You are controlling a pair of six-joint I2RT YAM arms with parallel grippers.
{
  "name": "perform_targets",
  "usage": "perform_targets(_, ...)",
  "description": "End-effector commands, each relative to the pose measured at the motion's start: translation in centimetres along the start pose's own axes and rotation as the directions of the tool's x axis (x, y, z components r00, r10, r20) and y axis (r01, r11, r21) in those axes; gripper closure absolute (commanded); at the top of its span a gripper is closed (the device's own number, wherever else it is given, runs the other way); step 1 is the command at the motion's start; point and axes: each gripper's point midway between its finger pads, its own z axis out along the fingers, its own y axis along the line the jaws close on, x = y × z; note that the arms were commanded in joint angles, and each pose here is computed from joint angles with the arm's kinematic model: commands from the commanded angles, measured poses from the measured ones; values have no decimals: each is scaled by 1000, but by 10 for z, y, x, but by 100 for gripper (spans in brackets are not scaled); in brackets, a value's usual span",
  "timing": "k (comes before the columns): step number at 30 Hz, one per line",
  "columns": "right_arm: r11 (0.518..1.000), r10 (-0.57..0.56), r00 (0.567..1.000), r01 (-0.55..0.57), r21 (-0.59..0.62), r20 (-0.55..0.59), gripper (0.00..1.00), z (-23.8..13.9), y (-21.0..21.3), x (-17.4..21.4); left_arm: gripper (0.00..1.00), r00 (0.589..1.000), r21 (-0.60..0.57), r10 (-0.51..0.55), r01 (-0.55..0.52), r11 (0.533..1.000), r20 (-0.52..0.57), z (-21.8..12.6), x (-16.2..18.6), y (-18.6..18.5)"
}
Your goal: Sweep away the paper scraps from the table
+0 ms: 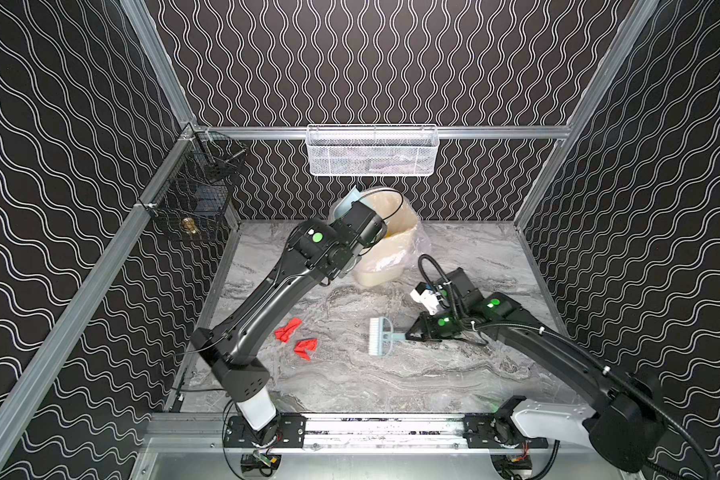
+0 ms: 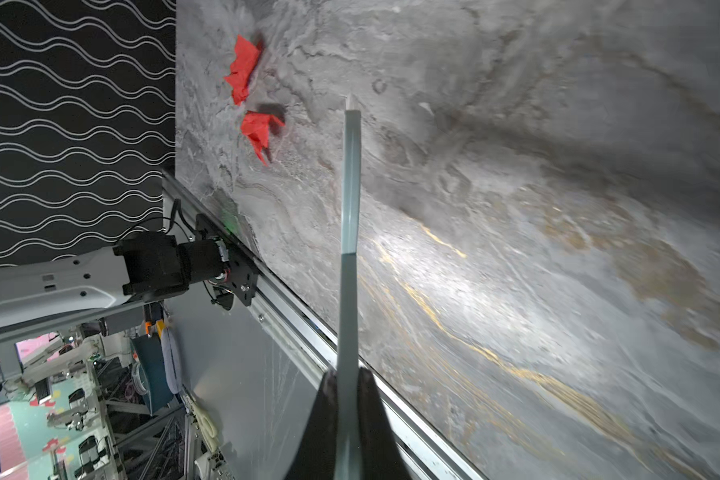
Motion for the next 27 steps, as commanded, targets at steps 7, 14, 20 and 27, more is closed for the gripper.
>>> perform_targets(7, 952, -213, 977, 213, -218, 23, 100, 58, 102, -30, 100, 978, 131, -209, 206, 970, 14, -6, 34, 11)
perform_targets(14, 936, -251, 967, 234, -264, -35, 100, 98, 118, -31, 100, 957, 155, -291, 290, 944, -20, 3, 71, 26)
perform_targets(20, 950, -216, 970, 182, -253, -113, 100, 139, 109, -33, 100, 948, 161, -315, 317, 935, -39, 6, 88, 23)
perform_targets(27, 965, -177, 972, 140, -222, -154, 100, 167, 95, -39, 100, 946, 164, -321, 325, 931, -51, 8, 95, 22)
